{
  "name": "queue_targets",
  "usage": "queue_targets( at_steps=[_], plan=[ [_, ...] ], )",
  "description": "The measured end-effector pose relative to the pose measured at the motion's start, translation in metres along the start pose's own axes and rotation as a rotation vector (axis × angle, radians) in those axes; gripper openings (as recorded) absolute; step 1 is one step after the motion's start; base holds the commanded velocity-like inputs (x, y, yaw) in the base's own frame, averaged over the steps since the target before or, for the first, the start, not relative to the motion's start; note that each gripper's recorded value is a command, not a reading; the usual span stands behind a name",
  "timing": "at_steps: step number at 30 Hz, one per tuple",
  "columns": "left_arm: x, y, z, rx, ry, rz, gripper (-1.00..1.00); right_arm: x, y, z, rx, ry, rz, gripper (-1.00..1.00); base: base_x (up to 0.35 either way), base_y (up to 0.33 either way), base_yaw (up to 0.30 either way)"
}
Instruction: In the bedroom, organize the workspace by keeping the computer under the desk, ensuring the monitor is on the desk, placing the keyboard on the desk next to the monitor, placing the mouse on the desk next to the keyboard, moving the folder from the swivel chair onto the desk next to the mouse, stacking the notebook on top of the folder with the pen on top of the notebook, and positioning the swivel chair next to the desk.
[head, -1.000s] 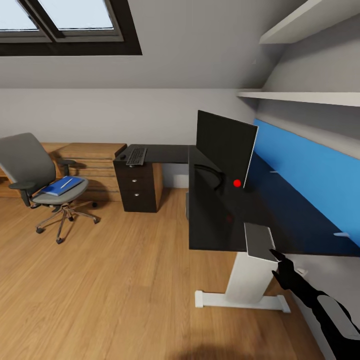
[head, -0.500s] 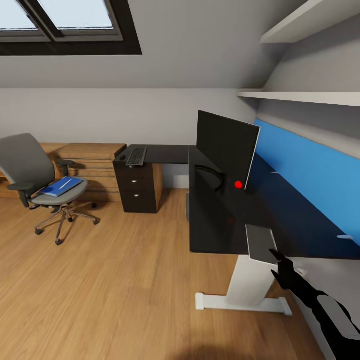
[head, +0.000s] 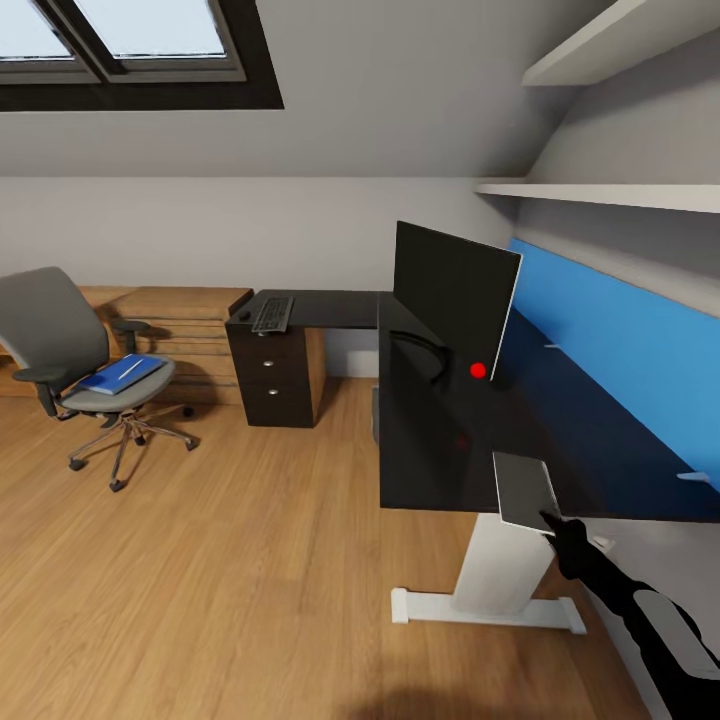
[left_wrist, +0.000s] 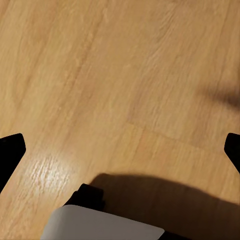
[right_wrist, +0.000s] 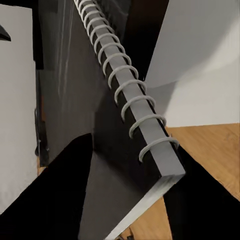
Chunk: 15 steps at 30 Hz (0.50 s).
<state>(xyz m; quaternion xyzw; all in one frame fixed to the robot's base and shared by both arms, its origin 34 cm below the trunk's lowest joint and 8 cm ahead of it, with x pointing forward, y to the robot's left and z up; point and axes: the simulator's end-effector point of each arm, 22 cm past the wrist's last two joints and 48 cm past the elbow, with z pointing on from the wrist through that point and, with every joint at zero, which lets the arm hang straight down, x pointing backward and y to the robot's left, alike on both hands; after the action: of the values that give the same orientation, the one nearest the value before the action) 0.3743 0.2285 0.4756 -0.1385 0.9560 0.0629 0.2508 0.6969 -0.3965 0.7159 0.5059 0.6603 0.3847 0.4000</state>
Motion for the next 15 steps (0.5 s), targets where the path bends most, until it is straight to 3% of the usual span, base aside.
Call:
queue_targets(
  at_steps=[15],
  plan=[
    [-0.0001,0.0001,0.0,0.0,0.0,0.0,1.0,0.001,0.0025,0.0004,-0.005,0.0,-0.006,-1.0,0.0,0.0,0.0]
  ],
)
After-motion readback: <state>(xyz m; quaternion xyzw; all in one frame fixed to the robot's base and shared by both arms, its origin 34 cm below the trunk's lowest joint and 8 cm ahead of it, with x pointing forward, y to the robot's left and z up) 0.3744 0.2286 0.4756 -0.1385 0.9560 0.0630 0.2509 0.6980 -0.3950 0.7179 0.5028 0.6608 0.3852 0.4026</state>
